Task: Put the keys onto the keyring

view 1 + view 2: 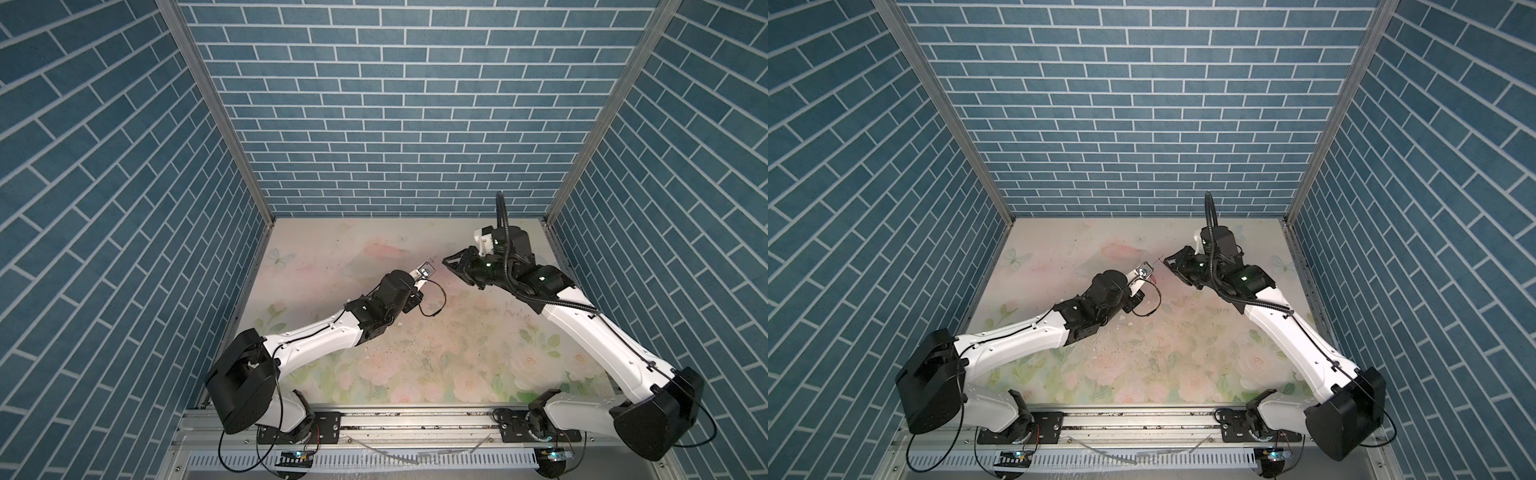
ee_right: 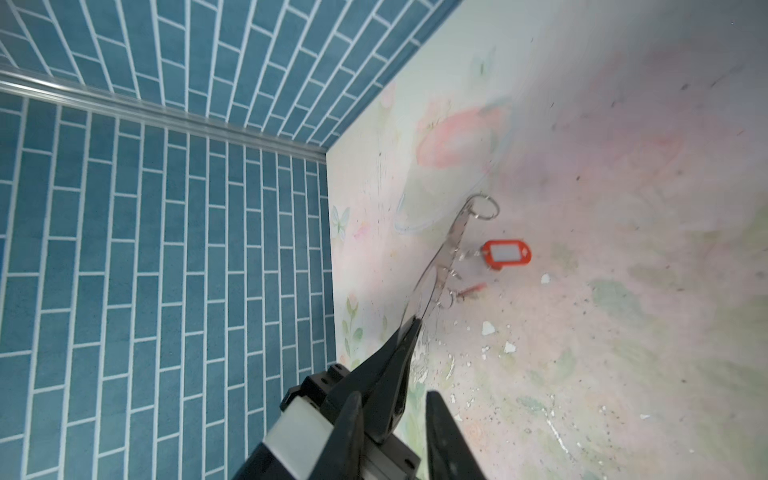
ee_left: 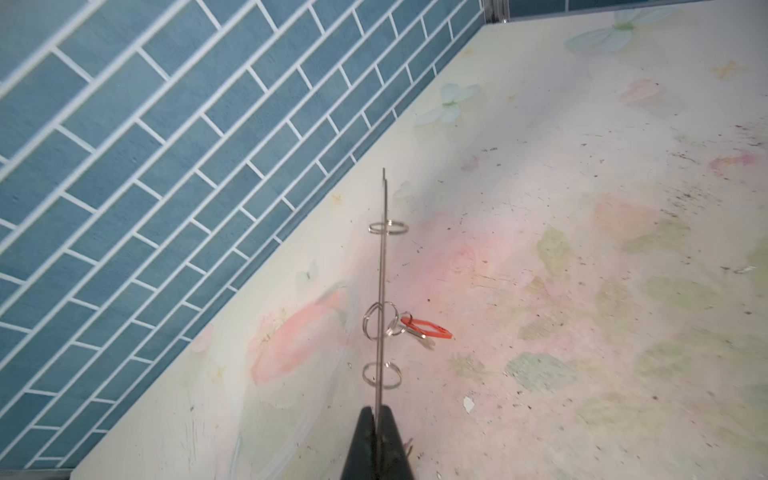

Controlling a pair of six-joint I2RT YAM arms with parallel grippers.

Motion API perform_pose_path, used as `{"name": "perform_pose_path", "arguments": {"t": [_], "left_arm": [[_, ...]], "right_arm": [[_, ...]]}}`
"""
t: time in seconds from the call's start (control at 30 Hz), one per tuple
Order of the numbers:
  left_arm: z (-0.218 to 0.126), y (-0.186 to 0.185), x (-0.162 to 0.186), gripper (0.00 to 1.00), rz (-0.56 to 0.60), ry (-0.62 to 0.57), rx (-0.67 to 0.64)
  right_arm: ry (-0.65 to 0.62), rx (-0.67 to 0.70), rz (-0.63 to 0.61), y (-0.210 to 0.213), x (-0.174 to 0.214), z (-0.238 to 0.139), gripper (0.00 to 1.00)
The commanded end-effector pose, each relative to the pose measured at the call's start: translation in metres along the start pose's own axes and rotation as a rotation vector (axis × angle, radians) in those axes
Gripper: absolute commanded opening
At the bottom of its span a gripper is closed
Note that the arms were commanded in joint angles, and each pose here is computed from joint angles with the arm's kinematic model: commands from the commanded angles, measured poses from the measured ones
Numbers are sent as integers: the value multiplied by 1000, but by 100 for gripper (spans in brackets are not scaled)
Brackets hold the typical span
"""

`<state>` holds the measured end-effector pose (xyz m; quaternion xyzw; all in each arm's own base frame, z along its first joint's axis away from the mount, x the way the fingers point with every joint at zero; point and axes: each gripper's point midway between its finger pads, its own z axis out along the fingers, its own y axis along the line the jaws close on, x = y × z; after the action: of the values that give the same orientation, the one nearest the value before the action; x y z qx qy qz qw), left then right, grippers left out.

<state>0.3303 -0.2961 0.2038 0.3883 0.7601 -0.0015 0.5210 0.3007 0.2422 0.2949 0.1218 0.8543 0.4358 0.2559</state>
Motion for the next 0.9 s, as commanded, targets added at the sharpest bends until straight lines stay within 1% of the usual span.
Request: {"name": "perform_pose_path", "arguments": {"t": [0.0, 0.1, 0.13, 0.17, 0.33, 0.57, 0.87], "left_arm": [[-14, -9, 16, 0, -20, 164, 113], [-22, -14, 12, 0, -38, 234, 177], [-24, -15, 10, 0, -44, 253, 195], [-27, -16, 8, 0, -51, 271, 213], [-28, -21, -5, 0, -93, 311, 261], [-10, -40, -10, 0, -142, 361, 298], [20, -74, -26, 0, -197, 358, 308]], "right_arm": [[-68, 98, -67, -32, -11, -23, 29], [-92, 161, -122, -48, -21, -38, 31], [-95, 185, -135, -54, -22, -41, 34], [-100, 200, -147, -59, -24, -44, 39], [-133, 240, -191, -76, -29, -50, 39], [-177, 270, -227, -91, -34, -57, 39], [-207, 293, -238, -110, -33, -63, 39]]}}
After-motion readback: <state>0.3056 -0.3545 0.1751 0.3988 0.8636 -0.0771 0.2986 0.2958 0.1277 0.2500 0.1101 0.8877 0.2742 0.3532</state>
